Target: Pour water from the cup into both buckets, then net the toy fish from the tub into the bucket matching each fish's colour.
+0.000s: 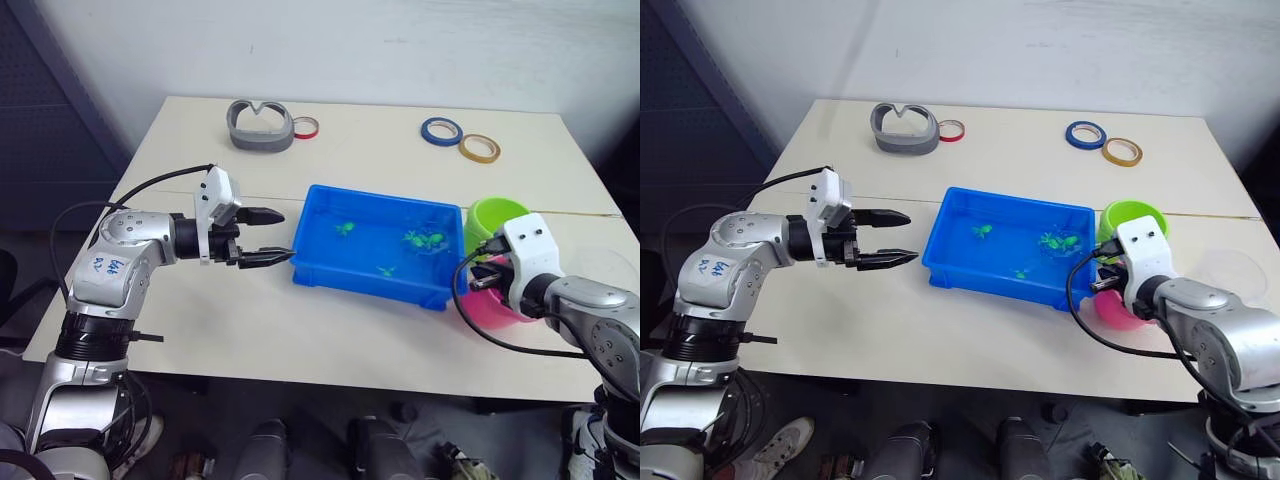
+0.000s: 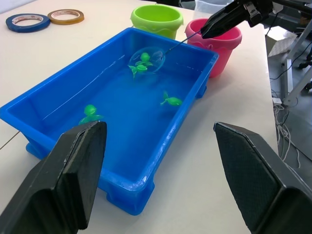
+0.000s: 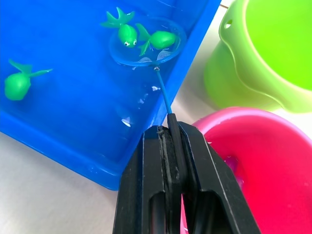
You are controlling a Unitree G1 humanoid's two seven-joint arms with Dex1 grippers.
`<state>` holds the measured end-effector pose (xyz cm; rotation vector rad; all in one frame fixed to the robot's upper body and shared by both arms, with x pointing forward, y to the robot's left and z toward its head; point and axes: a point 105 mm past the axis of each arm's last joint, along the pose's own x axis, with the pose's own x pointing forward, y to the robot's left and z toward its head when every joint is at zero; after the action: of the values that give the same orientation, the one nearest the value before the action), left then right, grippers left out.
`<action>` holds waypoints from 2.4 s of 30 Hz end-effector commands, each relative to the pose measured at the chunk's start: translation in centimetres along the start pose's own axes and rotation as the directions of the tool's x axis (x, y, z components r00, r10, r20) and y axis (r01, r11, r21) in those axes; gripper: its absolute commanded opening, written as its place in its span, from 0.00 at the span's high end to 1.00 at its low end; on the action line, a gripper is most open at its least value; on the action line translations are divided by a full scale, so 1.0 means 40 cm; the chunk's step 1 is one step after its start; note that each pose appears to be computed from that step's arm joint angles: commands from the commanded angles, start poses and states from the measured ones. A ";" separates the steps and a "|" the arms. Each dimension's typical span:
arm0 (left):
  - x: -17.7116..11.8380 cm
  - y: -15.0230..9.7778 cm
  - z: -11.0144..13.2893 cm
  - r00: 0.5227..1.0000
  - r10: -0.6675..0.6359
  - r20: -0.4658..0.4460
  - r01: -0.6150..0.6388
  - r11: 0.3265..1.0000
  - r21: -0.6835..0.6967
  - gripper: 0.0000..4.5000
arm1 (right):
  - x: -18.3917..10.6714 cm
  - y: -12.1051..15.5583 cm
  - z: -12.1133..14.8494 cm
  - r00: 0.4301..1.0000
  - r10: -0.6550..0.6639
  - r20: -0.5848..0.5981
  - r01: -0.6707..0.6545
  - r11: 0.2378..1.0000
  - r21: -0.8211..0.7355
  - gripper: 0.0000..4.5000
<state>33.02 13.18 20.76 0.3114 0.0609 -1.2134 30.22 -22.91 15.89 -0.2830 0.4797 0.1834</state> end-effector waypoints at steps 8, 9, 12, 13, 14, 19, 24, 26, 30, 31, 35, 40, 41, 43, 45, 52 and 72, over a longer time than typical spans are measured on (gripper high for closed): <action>-0.006 -0.003 0.034 0.999 0.003 0.040 -0.005 0.999 0.050 0.15 | -0.012 -0.005 -0.005 0.999 -0.042 0.008 0.042 0.974 -0.224 1.00; -0.006 -0.004 0.033 0.999 0.004 0.040 -0.006 0.999 0.050 0.15 | -0.013 -0.010 -0.002 0.999 -0.050 0.015 0.052 0.973 -0.227 1.00; -0.006 -0.004 0.032 0.999 0.005 0.041 -0.007 0.999 0.047 0.15 | -0.019 -0.022 0.014 0.996 -0.068 0.049 0.077 0.970 -0.232 1.00; -0.007 -0.004 0.032 0.999 0.006 0.042 -0.008 0.999 0.047 0.15 | -0.021 -0.025 0.019 0.996 -0.072 0.060 0.084 0.968 -0.236 1.00; -0.007 -0.004 0.033 0.999 0.006 0.043 -0.008 0.999 0.048 0.15 | -0.023 -0.027 0.021 0.995 -0.074 0.066 0.088 0.967 -0.238 1.00; -0.005 -0.005 0.032 0.999 0.003 0.044 -0.005 0.999 0.049 0.15 | -0.030 -0.031 0.021 0.994 -0.074 0.074 0.091 0.963 -0.255 1.00; -0.004 -0.006 0.032 0.999 0.001 0.046 -0.003 0.999 0.049 0.15 | -0.045 -0.041 0.043 0.990 -0.068 0.125 0.095 0.970 -0.225 1.00; -0.003 -0.006 0.032 0.999 -0.001 0.046 -0.002 0.999 0.049 0.15 | -0.048 -0.042 0.049 0.988 -0.061 0.144 0.092 0.972 -0.215 1.00; -0.003 -0.006 0.033 0.999 -0.003 0.049 0.000 0.999 0.050 0.15 | -0.053 -0.034 0.051 0.986 -0.017 0.164 0.042 0.988 -0.151 1.00; -0.003 -0.006 0.033 0.999 -0.003 0.051 0.001 0.999 0.050 0.15 | -0.054 -0.031 0.049 0.986 -0.002 0.166 0.024 0.992 -0.126 1.00; -0.004 -0.004 0.035 0.999 -0.005 0.053 0.002 0.999 0.052 0.15 | -0.059 -0.022 0.051 0.981 0.029 0.190 -0.002 0.990 -0.139 1.00; -0.003 -0.003 0.038 0.998 -0.006 0.055 0.003 0.998 0.055 0.15 | -0.061 0.015 0.030 0.986 0.084 0.141 -0.027 0.931 -0.365 1.00; -0.003 -0.003 0.038 0.998 -0.007 0.056 0.004 0.998 0.056 0.15 | -0.058 0.017 0.021 0.989 0.085 0.122 -0.032 0.923 -0.384 1.00; -0.003 -0.004 0.038 0.998 -0.008 0.056 0.004 0.998 0.055 0.15 | -0.053 0.024 0.003 0.992 0.096 0.082 -0.051 0.901 -0.430 1.00; -0.003 -0.004 0.037 0.998 -0.007 0.056 0.004 0.998 0.055 0.15 | -0.048 0.027 -0.010 0.994 0.091 0.052 -0.056 0.880 -0.471 1.00; -0.006 -0.007 0.035 0.998 -0.002 0.056 0.000 0.999 0.051 0.15 | -0.029 0.016 -0.021 0.998 0.046 0.033 -0.020 0.828 -0.561 1.00; -0.009 0.006 0.050 0.993 0.020 0.114 -0.021 1.000 0.006 0.15 | -0.050 0.003 0.005 0.985 0.120 0.120 -0.102 0.984 -0.149 1.00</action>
<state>32.95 12.83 20.95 0.2683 0.0263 -1.2212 28.93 -23.29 15.95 -0.4143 0.3906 0.3274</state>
